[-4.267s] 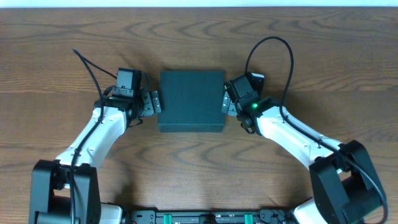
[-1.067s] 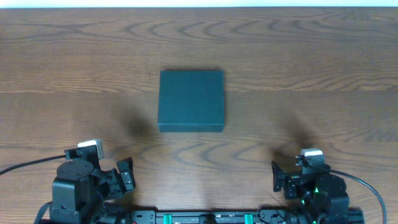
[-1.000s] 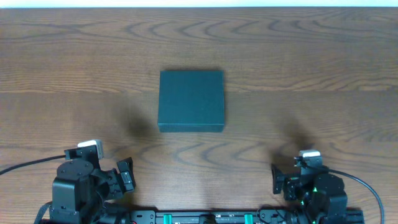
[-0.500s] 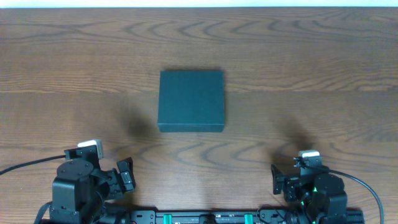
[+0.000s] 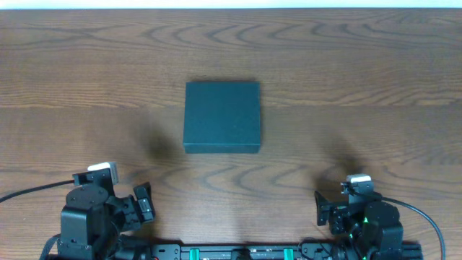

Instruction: Pack container

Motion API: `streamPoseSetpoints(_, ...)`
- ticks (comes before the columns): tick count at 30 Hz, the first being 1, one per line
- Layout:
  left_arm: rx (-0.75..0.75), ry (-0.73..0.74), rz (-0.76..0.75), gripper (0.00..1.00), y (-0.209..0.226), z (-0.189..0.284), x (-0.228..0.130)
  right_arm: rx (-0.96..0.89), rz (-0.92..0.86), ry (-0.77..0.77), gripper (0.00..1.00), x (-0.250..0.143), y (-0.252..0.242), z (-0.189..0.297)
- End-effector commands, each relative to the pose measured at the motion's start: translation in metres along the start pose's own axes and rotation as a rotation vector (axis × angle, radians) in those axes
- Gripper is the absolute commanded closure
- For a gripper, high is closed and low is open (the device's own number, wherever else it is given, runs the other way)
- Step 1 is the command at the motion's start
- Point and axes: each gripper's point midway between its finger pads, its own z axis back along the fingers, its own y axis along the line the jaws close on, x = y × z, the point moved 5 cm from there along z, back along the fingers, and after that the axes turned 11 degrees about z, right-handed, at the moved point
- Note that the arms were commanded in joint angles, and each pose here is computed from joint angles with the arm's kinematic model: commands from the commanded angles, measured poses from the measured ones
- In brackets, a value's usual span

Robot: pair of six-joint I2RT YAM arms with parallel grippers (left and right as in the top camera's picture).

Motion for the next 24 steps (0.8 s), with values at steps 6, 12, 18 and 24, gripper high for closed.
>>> streamPoseSetpoints(6,-0.115,-0.174,-0.406,0.04,-0.019,-0.026,0.016,0.009,0.006,0.002,0.01,-0.002,0.001,-0.001)
streamPoseSetpoints(12,-0.138,-0.180,-0.357,0.05,-0.001,-0.052,-0.019,0.009,0.006,0.002,0.01,-0.002,0.001,-0.001)
streamPoseSetpoints(18,-0.140,-0.182,-0.336,0.05,0.014,-0.060,-0.043,0.009,0.006,0.003,0.01,-0.002,0.001,-0.001)
streamPoseSetpoints(24,-0.119,-0.140,-0.336,0.05,0.021,-0.066,-0.055,0.009,0.006,0.002,0.01,-0.002,0.001,-0.001)
